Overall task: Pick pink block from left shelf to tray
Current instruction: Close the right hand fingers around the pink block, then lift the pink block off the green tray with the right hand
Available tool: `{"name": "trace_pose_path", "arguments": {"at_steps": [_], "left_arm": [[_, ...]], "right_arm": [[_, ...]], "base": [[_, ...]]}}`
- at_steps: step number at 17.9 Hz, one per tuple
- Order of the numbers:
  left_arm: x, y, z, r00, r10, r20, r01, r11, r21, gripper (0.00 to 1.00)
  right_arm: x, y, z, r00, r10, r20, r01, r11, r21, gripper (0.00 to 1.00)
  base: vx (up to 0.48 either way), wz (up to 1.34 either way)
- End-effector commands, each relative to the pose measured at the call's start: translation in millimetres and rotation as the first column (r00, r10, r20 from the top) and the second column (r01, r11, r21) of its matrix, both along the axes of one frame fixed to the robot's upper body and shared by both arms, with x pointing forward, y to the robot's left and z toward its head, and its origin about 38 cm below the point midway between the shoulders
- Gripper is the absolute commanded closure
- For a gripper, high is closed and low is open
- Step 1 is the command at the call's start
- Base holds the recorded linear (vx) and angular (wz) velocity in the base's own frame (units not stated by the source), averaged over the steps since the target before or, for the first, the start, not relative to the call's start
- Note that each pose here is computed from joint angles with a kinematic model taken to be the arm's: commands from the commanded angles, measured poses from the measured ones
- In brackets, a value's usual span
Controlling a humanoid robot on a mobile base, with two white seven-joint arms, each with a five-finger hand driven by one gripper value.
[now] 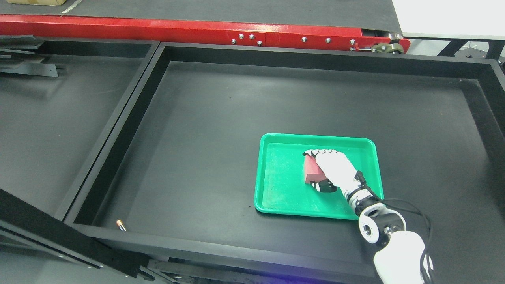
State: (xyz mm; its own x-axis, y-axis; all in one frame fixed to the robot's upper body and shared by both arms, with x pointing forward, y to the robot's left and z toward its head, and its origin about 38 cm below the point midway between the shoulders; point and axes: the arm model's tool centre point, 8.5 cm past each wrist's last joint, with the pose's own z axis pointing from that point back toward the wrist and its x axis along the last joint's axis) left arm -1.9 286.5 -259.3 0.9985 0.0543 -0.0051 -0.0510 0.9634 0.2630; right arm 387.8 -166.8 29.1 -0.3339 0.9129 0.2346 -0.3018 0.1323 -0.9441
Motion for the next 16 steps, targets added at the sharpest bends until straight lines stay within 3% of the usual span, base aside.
{"name": "trace_pose_path", "arguments": {"at_steps": [1, 2, 3, 6, 8, 11, 14, 16], "left_arm": [[25, 11, 1, 0.999, -0.004, 0.047, 0.004, 1.000, 0.017, 0.00], [25, 11, 1, 0.999, -0.004, 0.047, 0.004, 1.000, 0.017, 0.00], [25, 11, 1, 0.999, -0.004, 0.047, 0.004, 1.000, 0.017, 0.00], [25, 11, 1, 0.999, -0.004, 0.047, 0.004, 1.000, 0.017, 0.00], [25, 11, 1, 0.999, -0.004, 0.047, 0.004, 1.000, 0.017, 0.00], [25, 11, 1, 0.999, -0.004, 0.047, 0.004, 1.000, 0.017, 0.00], [25, 11, 1, 0.999, -0.004, 0.047, 0.004, 1.000, 0.017, 0.00], [25, 11, 1, 0.999, -0.004, 0.047, 0.004, 1.000, 0.017, 0.00]], "right_arm": [[-2.2, -6, -7.1, 1.000, 0.020, -0.011, -0.020, 1.000, -0.014, 0.80], [-2.5, -5, -6.3, 1.000, 0.029, -0.003, -0.029, 1.000, -0.011, 0.95], [-3.1, -5, -6.0, 0.999, 0.034, 0.004, -0.034, 0.999, -0.007, 0.97], [2.1, -20, 6.8, 0.997, -0.008, 0.083, 0.005, 0.999, 0.036, 0.97], [5.9, -34, 34.9, 0.978, -0.038, 0.207, 0.014, 0.993, 0.115, 0.96], [2.8, -53, 76.0, 0.915, -0.109, 0.389, 0.005, 0.966, 0.259, 0.96], [-11.4, -68, 106.4, 0.822, -0.196, 0.534, 0.008, 0.943, 0.333, 0.96], [-16.9, -71, 115.8, 0.803, -0.220, 0.554, -0.004, 0.927, 0.375, 0.96]], "base": [[0.000, 0.00], [0.000, 0.00], [0.000, 0.00], [0.000, 0.00], [0.000, 0.00], [0.000, 0.00], [0.000, 0.00], [0.000, 0.00]]}}
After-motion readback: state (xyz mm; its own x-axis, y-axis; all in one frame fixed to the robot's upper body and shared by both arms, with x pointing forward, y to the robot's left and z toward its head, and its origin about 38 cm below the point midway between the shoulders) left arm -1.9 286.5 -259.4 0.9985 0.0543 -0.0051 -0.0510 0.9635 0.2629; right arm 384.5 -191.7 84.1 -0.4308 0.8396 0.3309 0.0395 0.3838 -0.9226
